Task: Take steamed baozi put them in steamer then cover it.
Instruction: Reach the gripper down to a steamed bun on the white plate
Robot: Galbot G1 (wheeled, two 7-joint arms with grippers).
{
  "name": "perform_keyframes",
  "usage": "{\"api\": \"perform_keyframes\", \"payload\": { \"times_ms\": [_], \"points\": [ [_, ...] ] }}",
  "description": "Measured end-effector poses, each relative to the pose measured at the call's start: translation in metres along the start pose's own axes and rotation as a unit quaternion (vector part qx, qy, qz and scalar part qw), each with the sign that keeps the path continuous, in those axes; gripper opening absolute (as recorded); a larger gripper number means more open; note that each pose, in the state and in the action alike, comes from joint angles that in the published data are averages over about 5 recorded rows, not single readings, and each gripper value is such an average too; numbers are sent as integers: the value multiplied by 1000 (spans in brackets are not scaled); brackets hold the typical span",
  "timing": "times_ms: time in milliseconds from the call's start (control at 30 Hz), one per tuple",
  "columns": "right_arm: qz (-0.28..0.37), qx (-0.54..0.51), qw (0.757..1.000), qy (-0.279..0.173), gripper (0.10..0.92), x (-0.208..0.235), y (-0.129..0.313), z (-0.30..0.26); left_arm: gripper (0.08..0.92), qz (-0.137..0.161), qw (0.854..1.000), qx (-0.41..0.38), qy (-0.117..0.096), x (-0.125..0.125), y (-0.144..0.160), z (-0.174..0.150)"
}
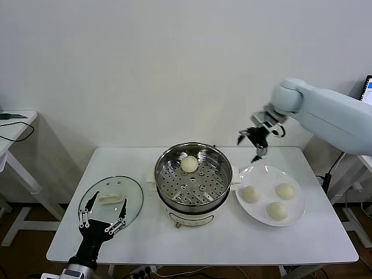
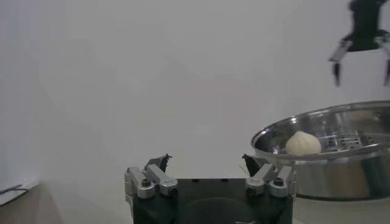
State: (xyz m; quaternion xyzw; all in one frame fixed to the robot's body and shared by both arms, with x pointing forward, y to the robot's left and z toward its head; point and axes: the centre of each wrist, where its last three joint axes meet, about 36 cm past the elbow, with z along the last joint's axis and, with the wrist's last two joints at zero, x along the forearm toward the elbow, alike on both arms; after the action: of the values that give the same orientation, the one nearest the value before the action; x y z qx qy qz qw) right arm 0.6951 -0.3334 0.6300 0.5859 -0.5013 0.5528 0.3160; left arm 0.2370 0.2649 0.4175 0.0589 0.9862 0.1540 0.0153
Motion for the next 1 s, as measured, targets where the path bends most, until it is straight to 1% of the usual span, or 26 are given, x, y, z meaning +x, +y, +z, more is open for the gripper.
{"api": "perform_keyframes", "payload": {
  "times_ms": [200, 400, 733, 1000],
  "points": [
    [-12, -78, 997, -9, 823, -43, 24, 33, 823, 0, 1000, 0, 4, 2, 0, 1],
    [-21, -121, 992, -13, 823, -79, 37, 48, 823, 0, 1000, 1, 7, 4, -1, 2],
    [-40, -154, 987, -13, 823, -126, 47, 54, 823, 1, 1000, 1, 11, 6, -2, 5],
    [-48, -160, 986, -8, 822, -148, 50, 51, 823, 0, 1000, 2, 13, 6, -3, 7]
  ]
}}
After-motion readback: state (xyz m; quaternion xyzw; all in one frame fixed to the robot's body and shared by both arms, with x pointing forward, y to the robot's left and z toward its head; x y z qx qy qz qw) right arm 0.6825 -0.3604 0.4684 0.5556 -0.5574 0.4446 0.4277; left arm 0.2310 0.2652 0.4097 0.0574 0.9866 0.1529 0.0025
